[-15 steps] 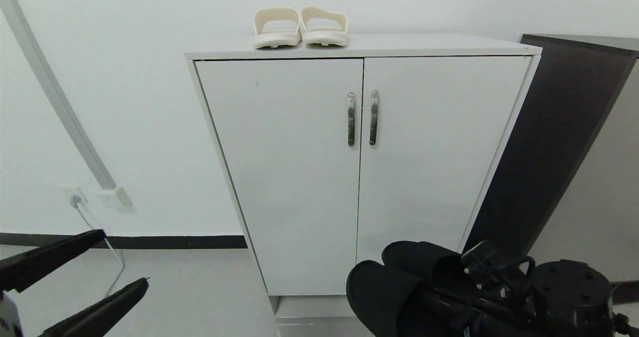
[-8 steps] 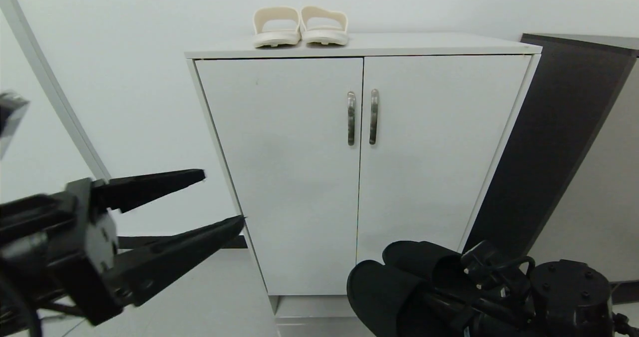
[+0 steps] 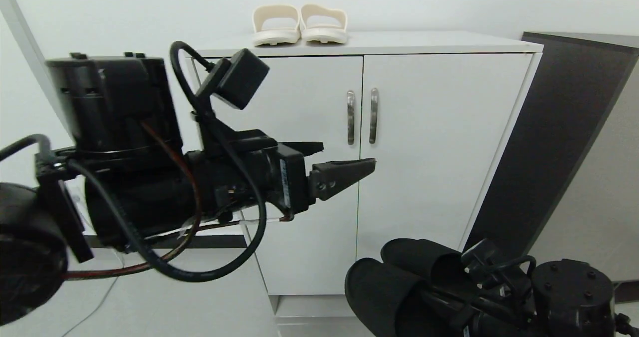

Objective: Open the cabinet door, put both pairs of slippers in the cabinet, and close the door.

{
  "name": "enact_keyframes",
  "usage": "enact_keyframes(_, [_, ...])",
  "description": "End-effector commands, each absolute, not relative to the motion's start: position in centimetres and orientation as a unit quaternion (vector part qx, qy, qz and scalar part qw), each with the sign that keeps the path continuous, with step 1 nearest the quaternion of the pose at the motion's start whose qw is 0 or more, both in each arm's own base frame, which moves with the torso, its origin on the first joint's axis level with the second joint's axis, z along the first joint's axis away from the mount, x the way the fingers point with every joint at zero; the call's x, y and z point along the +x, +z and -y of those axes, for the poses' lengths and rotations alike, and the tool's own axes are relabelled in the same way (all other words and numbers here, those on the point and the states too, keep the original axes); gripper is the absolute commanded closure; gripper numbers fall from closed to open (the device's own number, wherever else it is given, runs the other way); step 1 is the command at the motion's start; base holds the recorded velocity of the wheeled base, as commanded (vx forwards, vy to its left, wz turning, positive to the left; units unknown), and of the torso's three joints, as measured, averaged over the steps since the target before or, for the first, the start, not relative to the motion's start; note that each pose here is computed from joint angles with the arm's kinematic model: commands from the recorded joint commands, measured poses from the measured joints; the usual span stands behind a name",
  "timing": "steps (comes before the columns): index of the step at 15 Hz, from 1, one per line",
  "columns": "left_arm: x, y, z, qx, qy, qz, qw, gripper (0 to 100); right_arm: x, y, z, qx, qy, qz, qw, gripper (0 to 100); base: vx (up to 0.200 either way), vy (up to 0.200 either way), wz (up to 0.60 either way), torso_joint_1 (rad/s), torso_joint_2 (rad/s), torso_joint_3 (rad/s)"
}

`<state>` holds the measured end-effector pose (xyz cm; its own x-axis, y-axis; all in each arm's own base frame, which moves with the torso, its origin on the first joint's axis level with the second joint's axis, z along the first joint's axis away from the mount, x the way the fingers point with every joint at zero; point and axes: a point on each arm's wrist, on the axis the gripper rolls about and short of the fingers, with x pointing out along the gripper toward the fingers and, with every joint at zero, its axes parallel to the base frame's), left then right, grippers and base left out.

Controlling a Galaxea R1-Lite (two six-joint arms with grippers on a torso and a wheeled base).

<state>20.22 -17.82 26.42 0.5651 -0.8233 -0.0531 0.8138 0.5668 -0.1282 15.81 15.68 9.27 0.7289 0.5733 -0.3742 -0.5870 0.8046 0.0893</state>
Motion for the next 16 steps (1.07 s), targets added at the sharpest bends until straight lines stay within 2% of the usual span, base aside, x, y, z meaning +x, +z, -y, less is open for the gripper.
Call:
enact_keyframes(1, [23.3, 25.3, 21.5, -0.040, -0.476, -0.071, 0.876, 0, 15.7, 9.1, -15.6, -0.019, 0.312, -0.198, 0.929, 100, 0.000, 0.000, 0.00, 0.000, 0.00, 0.000])
enact_keyframes(6, [26.9, 25.0, 24.7, -0.047, -0.518, -0.068, 0.851, 0, 15.6, 9.2, -15.5, -0.019, 0.312, -0.196, 0.929, 100, 0.000, 0.000, 0.00, 0.000, 0.00, 0.000])
enact_keyframes(10, [28.5, 26.7, 26.0, -0.127, -0.553, -0.081, 0.820, 0, 15.5, 9.2, -15.5, -0.016, 0.314, -0.191, 0.930, 100, 0.000, 0.000, 0.00, 0.000, 0.00, 0.000])
enact_keyframes(12, [29.3, 26.7, 25.9, -0.129, -0.548, -0.079, 0.823, 0, 15.6, 9.2, -15.5, -0.016, 0.314, -0.191, 0.930, 100, 0.000, 0.000, 0.00, 0.000, 0.00, 0.000])
enact_keyframes(16, [30.4, 26.8, 24.8, -0.130, -0.514, -0.070, 0.845, 0, 15.5, 9.2, -15.5, -0.017, 0.314, -0.192, 0.930, 100, 0.000, 0.000, 0.00, 0.000, 0.00, 0.000])
